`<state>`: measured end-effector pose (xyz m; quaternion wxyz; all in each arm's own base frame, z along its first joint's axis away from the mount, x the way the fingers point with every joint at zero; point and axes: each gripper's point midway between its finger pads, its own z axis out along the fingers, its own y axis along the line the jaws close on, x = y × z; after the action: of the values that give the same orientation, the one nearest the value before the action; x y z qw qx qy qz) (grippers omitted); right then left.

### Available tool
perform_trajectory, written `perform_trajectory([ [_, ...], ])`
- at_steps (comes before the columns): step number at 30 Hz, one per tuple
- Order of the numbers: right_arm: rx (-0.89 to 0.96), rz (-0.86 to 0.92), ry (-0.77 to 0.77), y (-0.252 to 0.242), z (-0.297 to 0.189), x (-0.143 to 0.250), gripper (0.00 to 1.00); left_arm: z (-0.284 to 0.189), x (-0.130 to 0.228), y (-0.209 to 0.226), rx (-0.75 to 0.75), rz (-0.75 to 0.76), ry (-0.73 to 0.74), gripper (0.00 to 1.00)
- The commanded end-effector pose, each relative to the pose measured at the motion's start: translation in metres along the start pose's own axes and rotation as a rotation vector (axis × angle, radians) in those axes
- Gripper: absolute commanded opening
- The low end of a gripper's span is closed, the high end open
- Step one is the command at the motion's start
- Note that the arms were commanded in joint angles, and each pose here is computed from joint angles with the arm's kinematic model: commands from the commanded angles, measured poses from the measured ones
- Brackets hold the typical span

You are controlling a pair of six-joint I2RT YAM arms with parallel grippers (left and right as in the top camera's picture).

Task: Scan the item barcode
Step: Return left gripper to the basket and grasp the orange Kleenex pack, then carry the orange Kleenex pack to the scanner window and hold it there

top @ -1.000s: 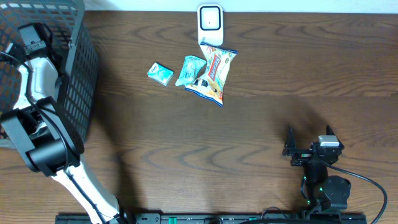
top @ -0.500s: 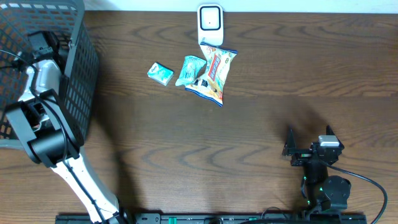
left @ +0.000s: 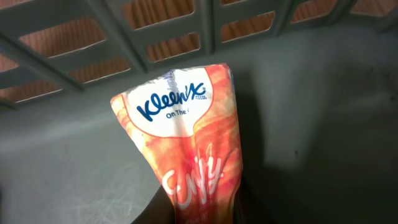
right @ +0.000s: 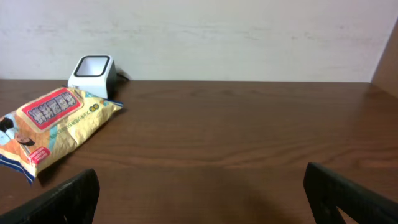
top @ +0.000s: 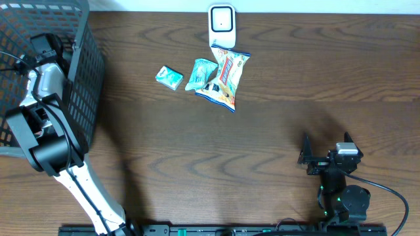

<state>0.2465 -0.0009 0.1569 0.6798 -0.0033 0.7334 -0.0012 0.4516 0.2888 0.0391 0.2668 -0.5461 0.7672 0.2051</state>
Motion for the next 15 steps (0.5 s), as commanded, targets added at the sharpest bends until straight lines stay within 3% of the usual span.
perform_trajectory([
  [1,0.011,0.011,0.0,-0.002,0.0,0.0,0.99,-0.028,-0.023,0.001,0.03,-0.015,-0.038,0.07],
  [10,0.01,0.011,-0.001,-0.002,0.0,0.0,0.99,-0.136,-0.086,0.013,0.154,-0.092,-0.157,0.08],
  [15,0.01,0.011,-0.001,-0.002,0.0,0.0,0.99,-0.217,-0.1,-0.007,0.419,-0.115,-0.155,0.07],
])
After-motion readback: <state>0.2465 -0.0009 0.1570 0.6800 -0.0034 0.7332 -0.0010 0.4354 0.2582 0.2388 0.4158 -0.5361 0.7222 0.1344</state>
